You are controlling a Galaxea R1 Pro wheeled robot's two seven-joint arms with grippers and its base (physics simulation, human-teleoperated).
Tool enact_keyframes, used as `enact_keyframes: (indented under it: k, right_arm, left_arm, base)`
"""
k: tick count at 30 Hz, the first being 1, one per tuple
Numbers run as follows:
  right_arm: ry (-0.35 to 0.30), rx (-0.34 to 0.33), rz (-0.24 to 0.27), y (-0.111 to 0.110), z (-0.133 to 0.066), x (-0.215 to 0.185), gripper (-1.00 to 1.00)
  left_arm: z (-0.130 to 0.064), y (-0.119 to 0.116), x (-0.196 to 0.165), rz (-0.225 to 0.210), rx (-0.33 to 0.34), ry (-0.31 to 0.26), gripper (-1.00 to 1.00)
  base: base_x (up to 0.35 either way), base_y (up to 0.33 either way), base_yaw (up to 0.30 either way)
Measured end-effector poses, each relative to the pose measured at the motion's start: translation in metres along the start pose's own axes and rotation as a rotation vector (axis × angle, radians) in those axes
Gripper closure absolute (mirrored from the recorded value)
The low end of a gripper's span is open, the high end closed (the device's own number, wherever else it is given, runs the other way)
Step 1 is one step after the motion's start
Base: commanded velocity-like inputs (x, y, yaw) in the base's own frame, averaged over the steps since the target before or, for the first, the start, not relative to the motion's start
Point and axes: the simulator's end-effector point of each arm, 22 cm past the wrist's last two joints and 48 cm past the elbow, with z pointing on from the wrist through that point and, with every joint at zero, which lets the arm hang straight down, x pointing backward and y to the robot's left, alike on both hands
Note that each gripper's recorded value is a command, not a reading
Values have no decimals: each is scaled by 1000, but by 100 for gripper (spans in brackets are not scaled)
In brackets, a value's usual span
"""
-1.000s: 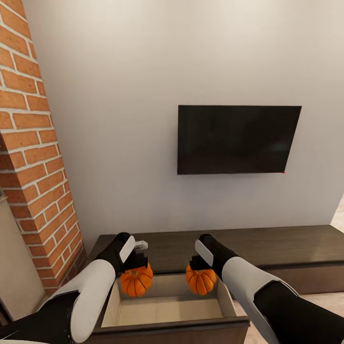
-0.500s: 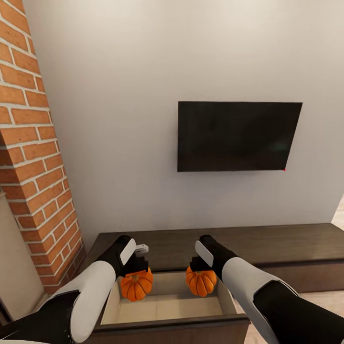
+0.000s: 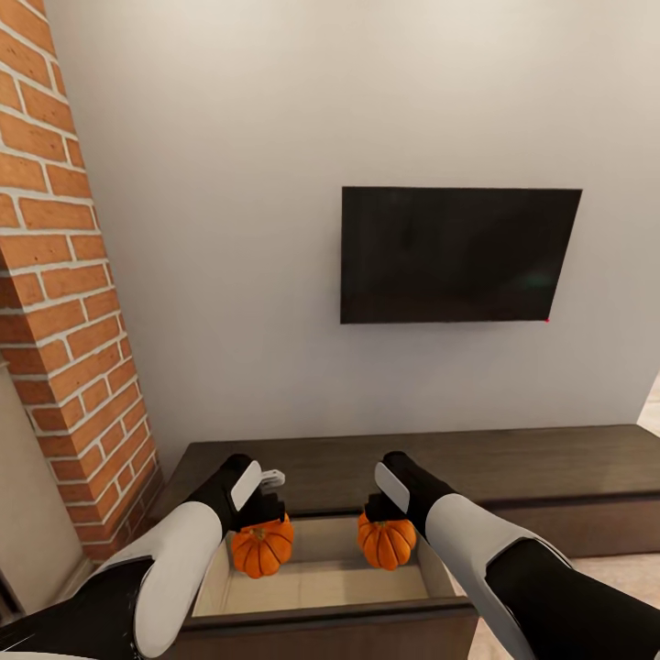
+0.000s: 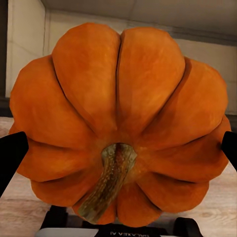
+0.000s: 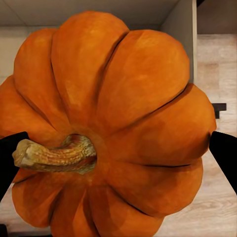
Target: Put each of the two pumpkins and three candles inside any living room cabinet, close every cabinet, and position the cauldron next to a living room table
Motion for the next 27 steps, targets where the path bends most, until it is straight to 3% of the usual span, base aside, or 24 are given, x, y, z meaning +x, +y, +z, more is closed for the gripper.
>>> enact_keyframes:
  k: [9,12,16,27]
  right_arm:
    - [-38,3,17,0,15,-1,100]
    - [-56,4,27,-1,20,-3,100]
    - [-81,3,41,-1,26,-5,100]
    - [-102,4,51,1,45,-1,100]
  left_arm:
    - [15,2,2,-4,-1,-16,100]
    - [19,3,-9,-23,-2,-76,100]
    - [25,1,-12,-35,5,-105,100]
    - [43,2,-7,-40,11,-117,100]
  base:
    - [0,0,0]
    - [0,0,0]
    - [0,0,0]
    - [0,0,0]
